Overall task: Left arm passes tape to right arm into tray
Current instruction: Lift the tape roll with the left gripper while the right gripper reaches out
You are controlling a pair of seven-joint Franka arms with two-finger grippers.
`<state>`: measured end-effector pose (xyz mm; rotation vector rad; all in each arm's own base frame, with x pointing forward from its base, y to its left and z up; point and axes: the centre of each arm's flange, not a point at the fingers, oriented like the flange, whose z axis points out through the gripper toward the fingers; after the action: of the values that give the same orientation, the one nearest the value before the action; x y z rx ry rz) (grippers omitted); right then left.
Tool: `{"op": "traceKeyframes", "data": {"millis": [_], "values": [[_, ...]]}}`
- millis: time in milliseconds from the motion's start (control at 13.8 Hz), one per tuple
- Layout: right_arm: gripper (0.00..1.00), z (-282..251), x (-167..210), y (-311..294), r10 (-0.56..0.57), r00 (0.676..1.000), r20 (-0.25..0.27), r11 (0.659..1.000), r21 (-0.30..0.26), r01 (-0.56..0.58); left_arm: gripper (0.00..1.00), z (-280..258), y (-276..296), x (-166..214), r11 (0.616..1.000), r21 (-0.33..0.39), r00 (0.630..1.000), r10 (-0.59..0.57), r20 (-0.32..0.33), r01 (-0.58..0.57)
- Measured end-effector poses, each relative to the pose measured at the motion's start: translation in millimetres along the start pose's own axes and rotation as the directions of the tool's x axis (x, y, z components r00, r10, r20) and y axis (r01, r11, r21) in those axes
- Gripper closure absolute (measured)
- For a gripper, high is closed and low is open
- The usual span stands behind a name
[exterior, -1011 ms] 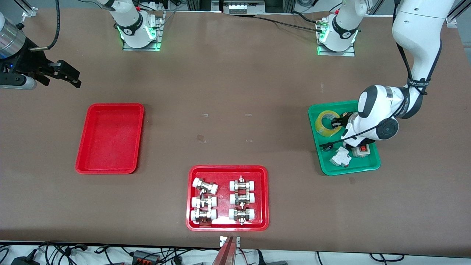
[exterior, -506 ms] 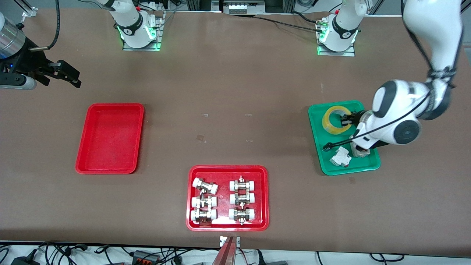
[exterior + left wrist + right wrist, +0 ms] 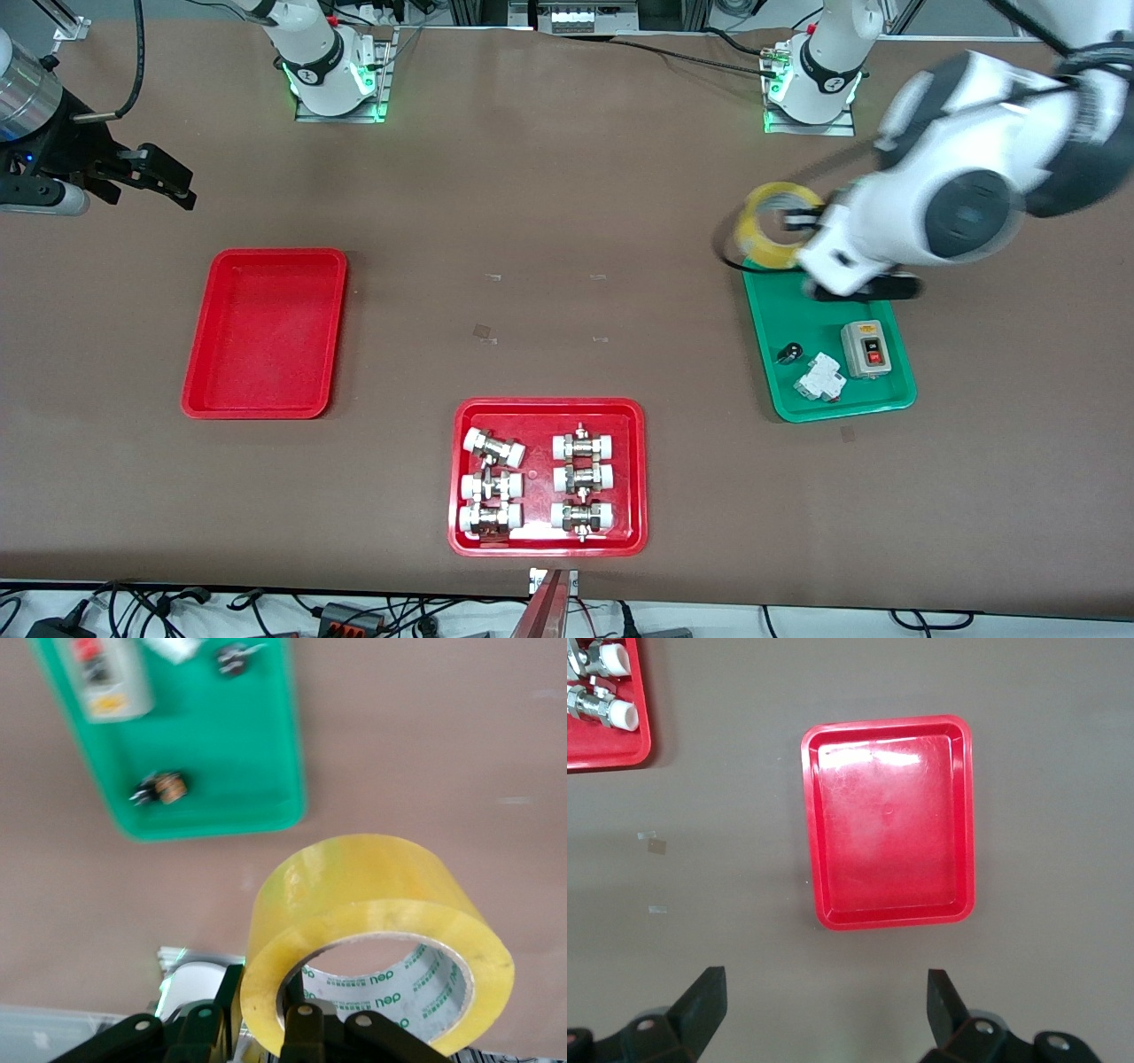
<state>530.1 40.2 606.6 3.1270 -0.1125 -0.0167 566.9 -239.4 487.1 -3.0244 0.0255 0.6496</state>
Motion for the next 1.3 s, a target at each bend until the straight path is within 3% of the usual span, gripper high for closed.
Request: {"op": "traceKeyframes", "data": {"millis": [144, 217, 433, 578, 867, 1083, 1156, 1300], "values": [[0.0, 6.6, 0.8, 0.9, 0.002, 1.0, 0.018, 1.0, -0.002, -0.002, 0.77, 17.4, 79.1, 14.2, 0.998, -0.062, 0.995, 0.023, -0.098, -0.029], [0.0, 11.7, 1.6, 1.6, 0.003, 0.999, 0.033, 1.0, -0.004, -0.002, 0.77, 32.5, 116.7, 24.8, 0.992, -0.129, 0.991, -0.008, -0.135, -0.009], [0.0, 26.6, 4.1, 0.0, -0.012, 0.996, 0.091, 0.999, 0.047, 0.008, 0.78, 76.5, 205.7, 52.3, 0.93, -0.344, 0.955, -0.209, -0.212, 0.127], [0.0, 34.2, 5.6, 1.6, -0.022, 0.992, 0.127, 0.993, 0.118, 0.007, 0.78, 86.5, 237.0, 55.6, 0.862, -0.451, 0.917, -0.347, -0.196, 0.23], [0.0, 53.5, 14.8, 7.7, -0.066, 0.983, 0.173, 0.961, 0.276, 0.015, 0.78, 86.1, 279.8, 39.1, 0.743, -0.584, 0.86, -0.49, -0.143, 0.327], [0.0, 79.2, 27.9, -2.2, -0.16, 0.971, 0.178, 0.908, 0.414, 0.073, 0.78, 90.8, 288.9, 37.7, 0.741, -0.6, 0.865, -0.477, -0.155, 0.302], [0.0, 88.4, 33.7, -7.0, -0.198, 0.967, 0.163, 0.879, 0.466, 0.102, 0.78, 90.3, 288.8, 40.3, 0.74, -0.611, 0.867, -0.469, -0.167, 0.282], [0.0, 106.9, 46.5, -17.4, -0.283, 0.955, 0.092, 0.791, 0.585, 0.178, 0.78, 87.8, 287.9, 50.4, 0.692, -0.674, 0.861, -0.482, -0.165, 0.258]]}}
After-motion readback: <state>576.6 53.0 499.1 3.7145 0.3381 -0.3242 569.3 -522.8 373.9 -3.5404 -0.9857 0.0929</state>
